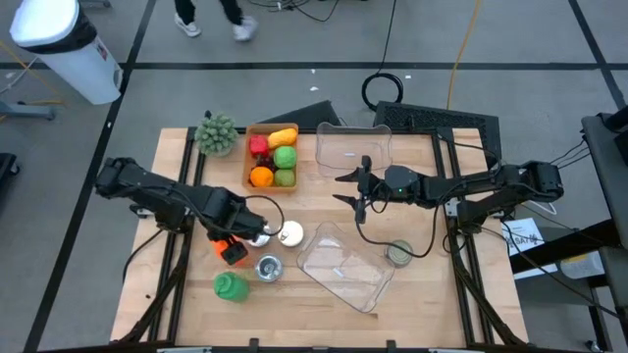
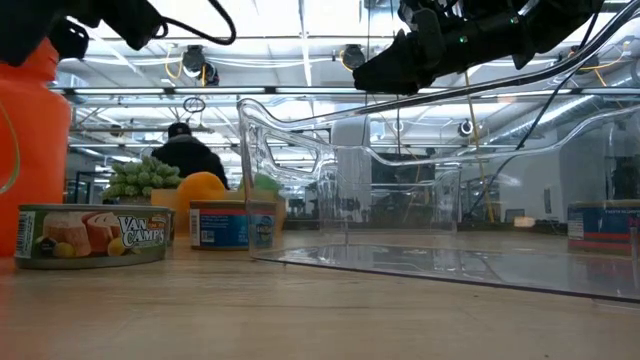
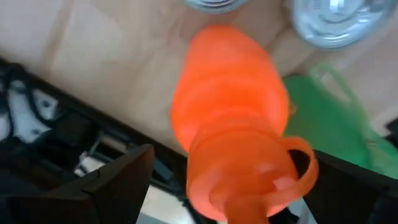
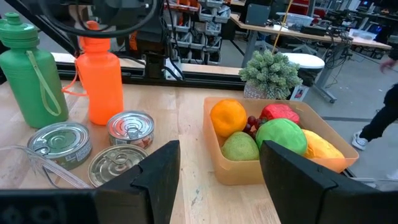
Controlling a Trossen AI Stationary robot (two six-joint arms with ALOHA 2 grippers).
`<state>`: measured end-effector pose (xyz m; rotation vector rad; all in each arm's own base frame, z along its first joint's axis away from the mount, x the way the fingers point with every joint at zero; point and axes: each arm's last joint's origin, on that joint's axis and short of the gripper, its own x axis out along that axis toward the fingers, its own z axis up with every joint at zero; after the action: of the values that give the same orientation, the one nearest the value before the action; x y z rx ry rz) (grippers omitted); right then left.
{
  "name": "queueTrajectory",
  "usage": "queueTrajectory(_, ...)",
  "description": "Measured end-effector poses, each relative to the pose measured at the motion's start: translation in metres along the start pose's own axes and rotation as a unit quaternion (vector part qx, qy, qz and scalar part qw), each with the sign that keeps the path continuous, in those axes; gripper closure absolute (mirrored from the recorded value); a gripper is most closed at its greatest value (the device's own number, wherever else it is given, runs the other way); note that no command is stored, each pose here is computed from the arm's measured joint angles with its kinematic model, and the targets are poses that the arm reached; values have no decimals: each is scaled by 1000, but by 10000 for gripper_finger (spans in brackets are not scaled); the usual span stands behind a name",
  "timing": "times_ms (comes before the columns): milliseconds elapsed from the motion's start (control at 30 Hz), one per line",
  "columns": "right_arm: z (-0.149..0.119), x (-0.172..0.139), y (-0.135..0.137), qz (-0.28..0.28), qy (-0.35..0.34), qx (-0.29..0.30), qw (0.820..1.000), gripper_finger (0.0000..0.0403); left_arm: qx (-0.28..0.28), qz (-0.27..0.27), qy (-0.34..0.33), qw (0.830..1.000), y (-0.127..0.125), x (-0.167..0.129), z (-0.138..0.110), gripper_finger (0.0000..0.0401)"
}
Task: Pick & Place Food Item
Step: Put the orange water bottle into the top transparent bin
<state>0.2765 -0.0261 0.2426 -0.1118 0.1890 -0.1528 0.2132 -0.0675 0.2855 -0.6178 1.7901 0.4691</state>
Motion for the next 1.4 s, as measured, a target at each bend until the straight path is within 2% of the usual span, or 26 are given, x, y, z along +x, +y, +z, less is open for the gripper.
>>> queueTrajectory(433, 0, 0, 0, 0, 0, -1, 1000, 193, -39, 36, -45, 998, -5, 3, -8, 25)
queueTrajectory(700, 0, 0, 0, 0, 0, -1, 1000, 193, -59, 26, -52, 997, -7, 3, -6, 25)
queueTrajectory(1400, 0, 0, 0, 0, 0, 0, 1000, 193, -22, 26, -55, 998, -6, 2, -5, 25)
